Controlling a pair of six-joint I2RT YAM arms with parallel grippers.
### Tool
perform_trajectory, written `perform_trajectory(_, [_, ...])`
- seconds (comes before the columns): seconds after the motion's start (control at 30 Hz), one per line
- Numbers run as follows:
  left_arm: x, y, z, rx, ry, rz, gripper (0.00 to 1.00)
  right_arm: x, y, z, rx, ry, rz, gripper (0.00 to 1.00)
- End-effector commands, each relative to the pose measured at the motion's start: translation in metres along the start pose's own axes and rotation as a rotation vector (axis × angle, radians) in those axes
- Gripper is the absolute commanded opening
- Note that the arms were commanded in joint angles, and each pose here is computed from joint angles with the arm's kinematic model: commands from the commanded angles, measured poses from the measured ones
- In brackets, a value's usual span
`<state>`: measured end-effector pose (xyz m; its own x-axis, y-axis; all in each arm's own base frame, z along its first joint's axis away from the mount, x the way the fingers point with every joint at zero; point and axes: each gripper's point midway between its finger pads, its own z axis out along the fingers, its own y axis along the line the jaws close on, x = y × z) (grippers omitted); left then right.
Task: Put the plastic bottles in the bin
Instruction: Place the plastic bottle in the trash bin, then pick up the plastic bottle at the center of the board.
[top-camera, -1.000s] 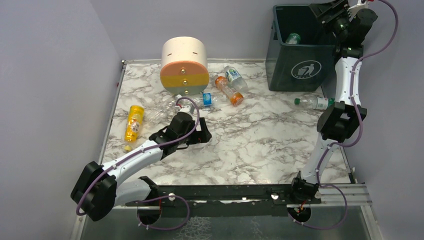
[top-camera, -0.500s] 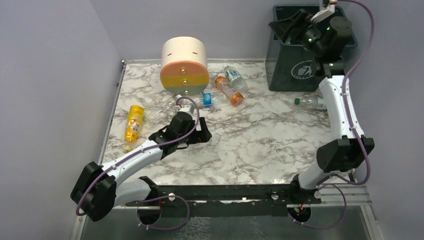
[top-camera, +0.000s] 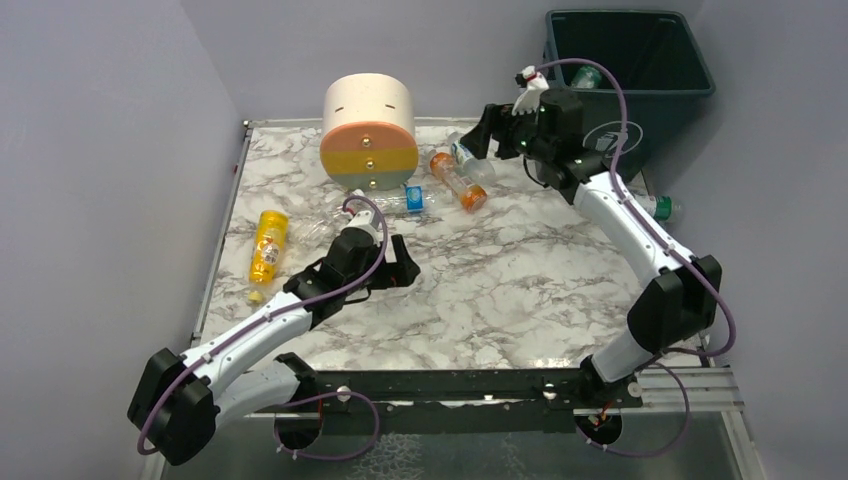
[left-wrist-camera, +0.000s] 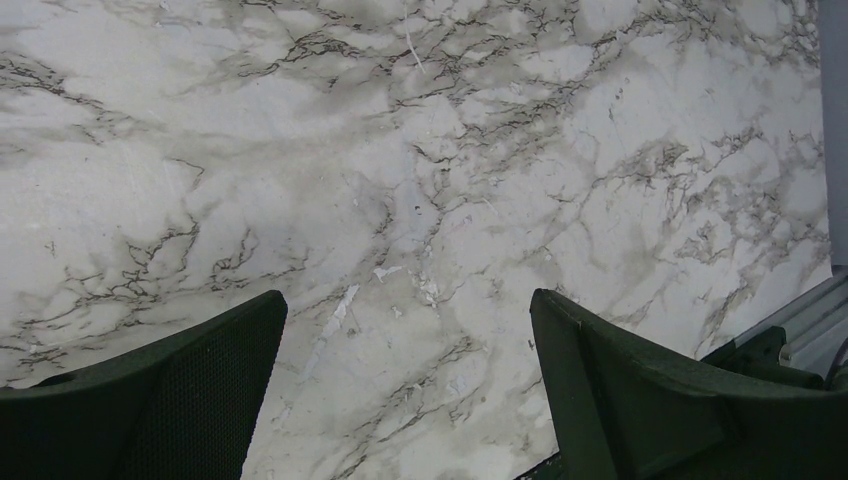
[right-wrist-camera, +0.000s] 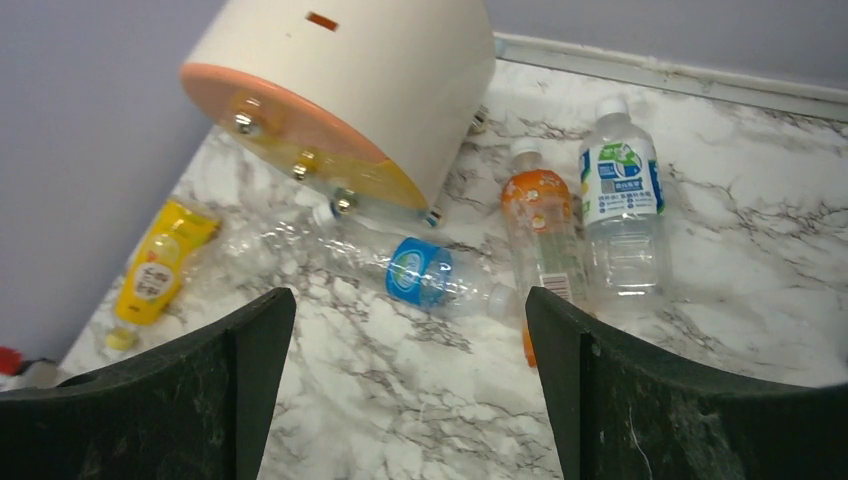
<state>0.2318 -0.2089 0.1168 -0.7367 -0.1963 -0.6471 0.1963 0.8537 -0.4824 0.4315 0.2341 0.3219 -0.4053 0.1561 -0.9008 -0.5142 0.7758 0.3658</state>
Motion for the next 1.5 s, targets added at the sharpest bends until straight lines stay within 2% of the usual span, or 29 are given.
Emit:
perform_trajectory(0.0, [0.000,0.006,-0.006,-0.014,-0.018,0.006,0.99,0.029,-0.024,0.026,0.149,0.079,-0.098,0.88])
perform_trajectory(0.4, [0.002,0.004,-0.010,0.002,-0.020,-0.001,0.99,0.123,-0.087,0.093,0.296,0.289,-0.117,0.85])
perform_trajectory(0.77, [0.004,0.005,-0.012,0.006,-0.018,-0.004,0.99,0.183,-0.114,0.110,0.335,0.402,-0.106,0.84])
perform_trajectory(1.23, [0.002,0.004,-0.012,0.009,-0.018,-0.007,0.99,0.217,-0.128,0.113,0.351,0.472,-0.110,0.84])
perform_trajectory(1.47, [0.001,0.002,-0.012,0.012,-0.021,-0.009,0.99,0.225,-0.130,0.111,0.354,0.490,-0.117,0.77])
